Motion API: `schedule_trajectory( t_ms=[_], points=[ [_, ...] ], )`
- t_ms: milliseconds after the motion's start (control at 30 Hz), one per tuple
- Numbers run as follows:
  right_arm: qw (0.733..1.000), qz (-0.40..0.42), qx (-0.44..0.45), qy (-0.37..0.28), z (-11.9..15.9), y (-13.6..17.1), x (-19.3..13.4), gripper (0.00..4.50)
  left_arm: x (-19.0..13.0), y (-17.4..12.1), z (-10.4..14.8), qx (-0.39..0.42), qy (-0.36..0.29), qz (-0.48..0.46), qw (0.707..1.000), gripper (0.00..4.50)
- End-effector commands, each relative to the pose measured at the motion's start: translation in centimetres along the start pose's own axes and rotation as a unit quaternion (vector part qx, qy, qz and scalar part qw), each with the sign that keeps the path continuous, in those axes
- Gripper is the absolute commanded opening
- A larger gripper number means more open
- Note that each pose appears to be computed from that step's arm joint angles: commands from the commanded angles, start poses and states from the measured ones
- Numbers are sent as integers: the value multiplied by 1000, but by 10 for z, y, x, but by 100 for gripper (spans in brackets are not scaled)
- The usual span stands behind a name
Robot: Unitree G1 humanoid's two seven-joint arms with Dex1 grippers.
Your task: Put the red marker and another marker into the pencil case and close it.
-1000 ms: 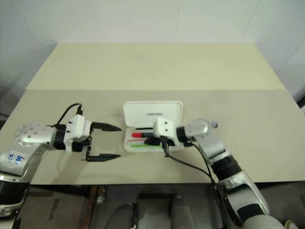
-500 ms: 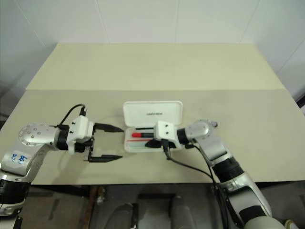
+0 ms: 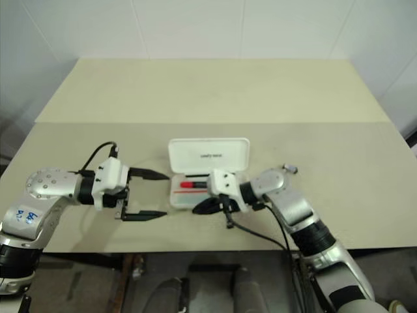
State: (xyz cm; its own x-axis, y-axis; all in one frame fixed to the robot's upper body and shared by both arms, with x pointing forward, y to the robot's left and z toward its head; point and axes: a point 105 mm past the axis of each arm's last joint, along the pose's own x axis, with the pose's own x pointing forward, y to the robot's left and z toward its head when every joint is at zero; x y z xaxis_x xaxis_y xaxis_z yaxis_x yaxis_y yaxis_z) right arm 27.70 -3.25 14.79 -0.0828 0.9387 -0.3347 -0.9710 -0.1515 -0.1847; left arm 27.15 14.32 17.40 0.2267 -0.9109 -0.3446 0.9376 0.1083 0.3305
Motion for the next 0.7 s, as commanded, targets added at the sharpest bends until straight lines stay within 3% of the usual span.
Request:
schedule_trajectory(
  t_ms=[33,200,300,600,700],
  points=[
    [999,-4,-23,-32,23,0,-9,3,-1,2,9,23,-5,4,1000,450],
    [999,-21,-21,-42,29,-2,-24,3,0,2,10,24,-7,3,1000,450],
    [999,-41,-14,-17,21,-4,-45,94,0,2,10,24,-7,2,1000,450],
    [981,-171,0,89,-20,-21,-138,426,5,0,12,21,-17,-3,1000,450],
    [967,-222,12,122,-37,-31,-166,446,7,0,12,21,-22,-4,1000,450]
  ],
)
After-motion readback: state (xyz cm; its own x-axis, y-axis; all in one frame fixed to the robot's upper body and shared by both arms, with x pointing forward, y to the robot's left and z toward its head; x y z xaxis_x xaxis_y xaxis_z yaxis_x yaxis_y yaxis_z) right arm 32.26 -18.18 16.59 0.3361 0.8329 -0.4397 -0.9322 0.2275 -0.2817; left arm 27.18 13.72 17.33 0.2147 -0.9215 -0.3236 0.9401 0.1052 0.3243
